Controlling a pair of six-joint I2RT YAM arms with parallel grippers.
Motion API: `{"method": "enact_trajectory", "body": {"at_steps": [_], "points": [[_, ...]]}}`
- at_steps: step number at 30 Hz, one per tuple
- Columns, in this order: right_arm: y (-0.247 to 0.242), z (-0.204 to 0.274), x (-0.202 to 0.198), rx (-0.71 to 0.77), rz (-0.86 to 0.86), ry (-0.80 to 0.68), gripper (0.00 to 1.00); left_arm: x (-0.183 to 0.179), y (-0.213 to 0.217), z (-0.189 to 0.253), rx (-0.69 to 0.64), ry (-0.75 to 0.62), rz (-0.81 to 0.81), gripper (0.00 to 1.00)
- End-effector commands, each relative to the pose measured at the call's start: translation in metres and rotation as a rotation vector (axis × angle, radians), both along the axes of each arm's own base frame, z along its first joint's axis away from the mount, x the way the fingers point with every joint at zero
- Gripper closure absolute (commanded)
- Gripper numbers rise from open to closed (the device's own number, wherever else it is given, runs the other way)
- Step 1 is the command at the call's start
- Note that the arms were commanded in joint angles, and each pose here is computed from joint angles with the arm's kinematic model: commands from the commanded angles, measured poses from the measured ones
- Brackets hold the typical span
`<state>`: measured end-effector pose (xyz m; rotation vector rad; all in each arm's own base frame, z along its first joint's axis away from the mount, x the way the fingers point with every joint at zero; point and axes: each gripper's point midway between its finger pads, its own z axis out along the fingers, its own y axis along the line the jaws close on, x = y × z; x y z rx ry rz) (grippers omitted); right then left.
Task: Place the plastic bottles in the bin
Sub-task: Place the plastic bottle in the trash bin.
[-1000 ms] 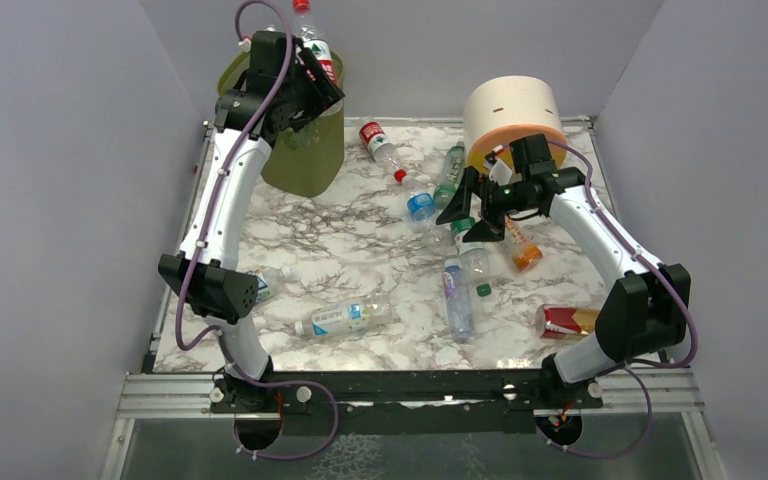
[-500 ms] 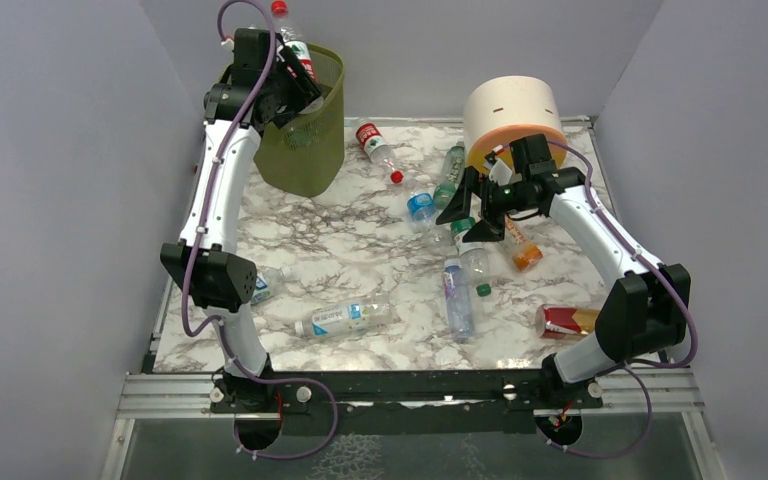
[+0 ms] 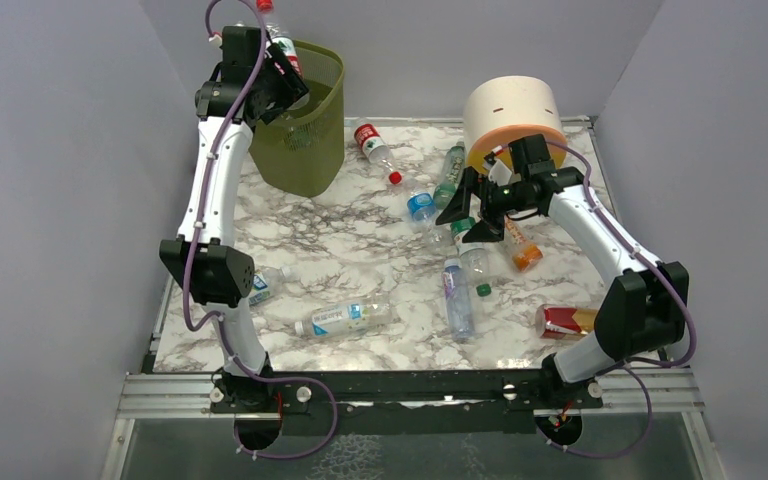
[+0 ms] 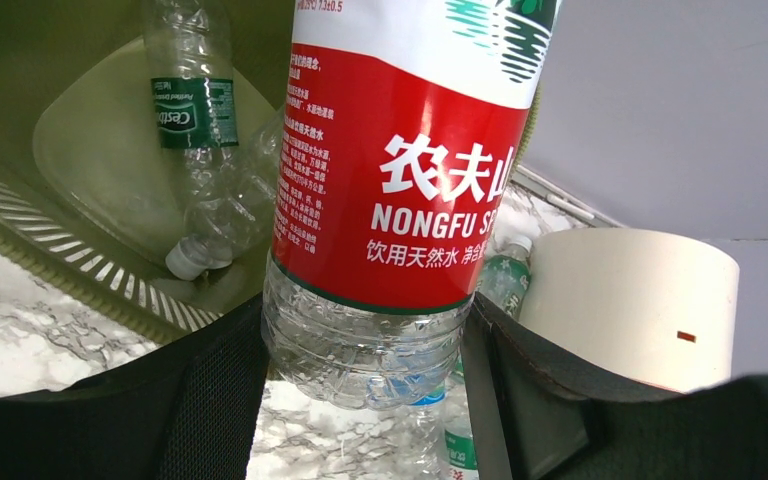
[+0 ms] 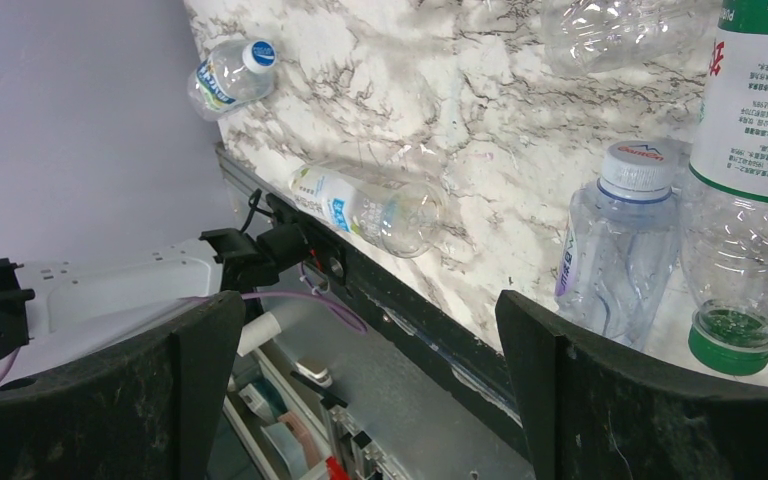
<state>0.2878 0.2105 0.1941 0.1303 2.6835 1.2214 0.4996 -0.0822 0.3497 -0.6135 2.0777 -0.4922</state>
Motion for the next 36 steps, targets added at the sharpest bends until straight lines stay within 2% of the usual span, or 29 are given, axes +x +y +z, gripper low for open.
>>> {"method": "enact_trajectory", "body": {"at_steps": [1,14,18,23,36], "points": [[0.002,0.000,0.003,-0.008,0.011,-0.019,0.00,0.013,0.004,0.011,0.033,-0.066,-0.018,0.36],[0.002,-0.001,0.006,-0.006,0.014,-0.021,0.00,0.023,0.016,-0.005,0.052,-0.037,-0.002,0.26],[0.003,-0.001,0.006,-0.004,0.014,-0.020,0.00,0.023,0.020,-0.005,0.051,-0.037,0.003,0.19],[0.002,-0.003,0.005,-0.005,0.011,-0.015,0.01,0.019,0.022,-0.002,0.042,-0.040,0.008,0.18],[0.003,-0.002,0.002,0.007,0.019,-0.013,0.01,-0.018,0.007,0.015,-0.061,-0.035,-0.037,0.14]]}}
